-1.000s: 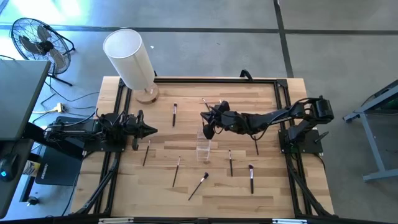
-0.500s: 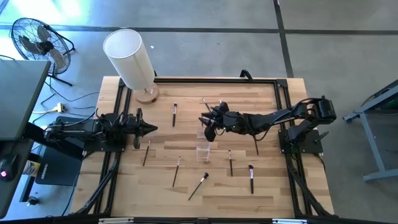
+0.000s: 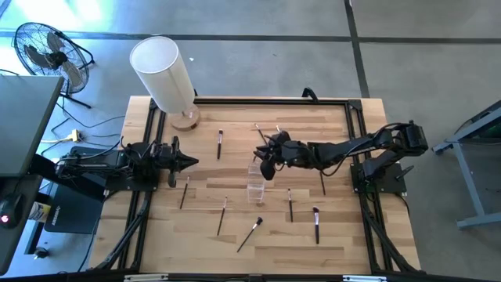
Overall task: Pick & Place Makeup Brushes
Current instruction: Put the eyeshadow brush into the transparent organizer
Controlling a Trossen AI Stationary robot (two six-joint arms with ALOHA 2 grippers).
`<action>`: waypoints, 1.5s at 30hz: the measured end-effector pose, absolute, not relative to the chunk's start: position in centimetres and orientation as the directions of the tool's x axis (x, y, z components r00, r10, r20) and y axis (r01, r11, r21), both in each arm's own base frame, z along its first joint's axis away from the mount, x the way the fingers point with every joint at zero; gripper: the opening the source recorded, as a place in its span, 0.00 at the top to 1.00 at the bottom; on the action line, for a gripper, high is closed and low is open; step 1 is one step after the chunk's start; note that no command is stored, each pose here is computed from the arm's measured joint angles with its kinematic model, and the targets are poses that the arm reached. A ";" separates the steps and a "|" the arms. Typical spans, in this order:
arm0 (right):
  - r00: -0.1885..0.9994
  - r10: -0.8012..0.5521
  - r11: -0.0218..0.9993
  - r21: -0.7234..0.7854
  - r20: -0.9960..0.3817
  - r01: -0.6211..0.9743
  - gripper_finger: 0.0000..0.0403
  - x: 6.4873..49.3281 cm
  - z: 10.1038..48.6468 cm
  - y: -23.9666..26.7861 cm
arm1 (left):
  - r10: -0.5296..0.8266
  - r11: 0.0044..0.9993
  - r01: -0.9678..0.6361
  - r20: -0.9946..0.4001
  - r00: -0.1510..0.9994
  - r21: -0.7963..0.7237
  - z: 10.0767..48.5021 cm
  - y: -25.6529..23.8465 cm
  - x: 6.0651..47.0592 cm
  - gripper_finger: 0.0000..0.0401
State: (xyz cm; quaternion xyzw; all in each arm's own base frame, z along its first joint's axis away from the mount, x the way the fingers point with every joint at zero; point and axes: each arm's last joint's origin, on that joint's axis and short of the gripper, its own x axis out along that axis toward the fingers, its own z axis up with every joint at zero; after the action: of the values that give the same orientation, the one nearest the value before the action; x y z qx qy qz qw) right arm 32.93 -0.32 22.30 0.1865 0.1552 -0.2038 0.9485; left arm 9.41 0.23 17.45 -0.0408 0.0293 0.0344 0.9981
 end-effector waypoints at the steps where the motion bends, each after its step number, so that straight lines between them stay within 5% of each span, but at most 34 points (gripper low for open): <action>1: 0.861 -0.326 0.842 0.294 -0.390 0.452 0.78 32.9 22.1 -0.3 | 0.066 0.994 -0.071 -0.061 0.996 -0.079 17.4 0.2 9.4 1.00; 25: 0.730 -0.261 0.856 0.198 -0.632 0.477 0.41 31.4 19.8 -0.4 | 0.067 0.994 -0.072 -0.059 0.996 -0.080 17.5 0.2 9.4 1.00; 38: 0.844 -0.313 0.833 0.301 -0.435 0.464 0.45 30.1 24.8 -0.5 | 0.094 0.989 -0.100 -0.054 0.994 -0.112 17.5 0.3 9.4 0.99; 45: 0.750 -0.312 0.661 0.433 -0.583 0.612 0.55 26.5 25.8 -0.6 | 0.190 0.930 -0.195 -0.046 0.981 -0.313 17.6 0.6 9.4 0.77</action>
State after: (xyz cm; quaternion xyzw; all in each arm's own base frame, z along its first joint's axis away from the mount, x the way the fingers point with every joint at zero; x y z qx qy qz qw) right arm 26.47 -0.58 25.78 0.3169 0.2367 -0.2626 0.8801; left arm 9.37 0.59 17.59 -0.1598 0.0075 0.0978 0.9823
